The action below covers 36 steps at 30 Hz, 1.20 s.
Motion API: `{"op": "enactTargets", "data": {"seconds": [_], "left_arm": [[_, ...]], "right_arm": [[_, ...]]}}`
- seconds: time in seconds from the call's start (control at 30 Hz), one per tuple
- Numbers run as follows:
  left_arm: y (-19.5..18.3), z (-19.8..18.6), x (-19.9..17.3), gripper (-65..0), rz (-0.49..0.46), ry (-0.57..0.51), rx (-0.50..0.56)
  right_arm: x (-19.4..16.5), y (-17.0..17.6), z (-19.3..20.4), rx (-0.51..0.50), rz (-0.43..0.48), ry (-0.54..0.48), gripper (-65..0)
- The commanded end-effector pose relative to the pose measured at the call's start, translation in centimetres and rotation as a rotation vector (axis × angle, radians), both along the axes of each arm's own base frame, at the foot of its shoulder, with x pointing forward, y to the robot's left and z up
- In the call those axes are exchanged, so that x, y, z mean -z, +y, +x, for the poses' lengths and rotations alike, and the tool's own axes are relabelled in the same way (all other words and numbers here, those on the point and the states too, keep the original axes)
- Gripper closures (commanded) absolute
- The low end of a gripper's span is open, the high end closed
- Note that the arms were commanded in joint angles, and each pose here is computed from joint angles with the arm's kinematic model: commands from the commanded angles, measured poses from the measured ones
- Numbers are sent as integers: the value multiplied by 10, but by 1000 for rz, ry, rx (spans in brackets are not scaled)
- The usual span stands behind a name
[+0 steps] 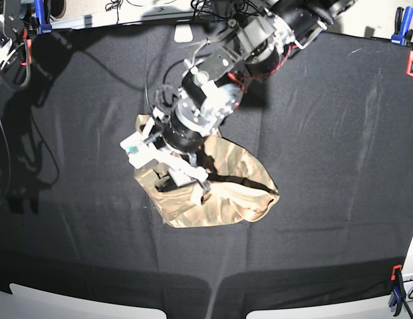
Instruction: Layout the t-shirt on the table in an organized manner, then fold the t-shirt properly
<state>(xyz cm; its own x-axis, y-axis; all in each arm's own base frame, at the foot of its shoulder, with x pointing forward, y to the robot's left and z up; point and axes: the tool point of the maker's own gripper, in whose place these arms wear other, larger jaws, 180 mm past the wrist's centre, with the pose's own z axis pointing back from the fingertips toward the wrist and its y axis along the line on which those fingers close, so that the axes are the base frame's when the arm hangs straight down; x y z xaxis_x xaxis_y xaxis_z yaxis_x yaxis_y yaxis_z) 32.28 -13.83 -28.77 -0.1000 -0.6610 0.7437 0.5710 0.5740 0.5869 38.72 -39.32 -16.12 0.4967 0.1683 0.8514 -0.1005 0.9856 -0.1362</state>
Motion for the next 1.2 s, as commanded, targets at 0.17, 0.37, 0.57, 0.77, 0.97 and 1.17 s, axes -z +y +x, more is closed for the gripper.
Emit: {"op": "enactTargets", "data": {"seconds": [0.17,0.37,0.57,0.77,0.97,1.17], "left_arm": [[11,4,-52,-332,-73,-45,-79],[6,-6,-83,-332,-196,-46,-45],[-2,-11,-64,-333,-220,50,-15],[-5,-9,-29,-333,-143,109,-9],[-10,-9,-35,-333,-150,61,22],[-7,-4,-29,-333,-103,29,13]], "right_arm": [[-27,-5,3,2,-22,-70,-271],[-27,-5,3,2,-22,-70,-271],[-28,-3,3,-6,-13,-77,-271],[-29,-2,4,-12,-5,-83,-271],[-29,-2,3,-12,-6,-83,-271],[-29,-2,4,-12,-5,-83,-271]]}}
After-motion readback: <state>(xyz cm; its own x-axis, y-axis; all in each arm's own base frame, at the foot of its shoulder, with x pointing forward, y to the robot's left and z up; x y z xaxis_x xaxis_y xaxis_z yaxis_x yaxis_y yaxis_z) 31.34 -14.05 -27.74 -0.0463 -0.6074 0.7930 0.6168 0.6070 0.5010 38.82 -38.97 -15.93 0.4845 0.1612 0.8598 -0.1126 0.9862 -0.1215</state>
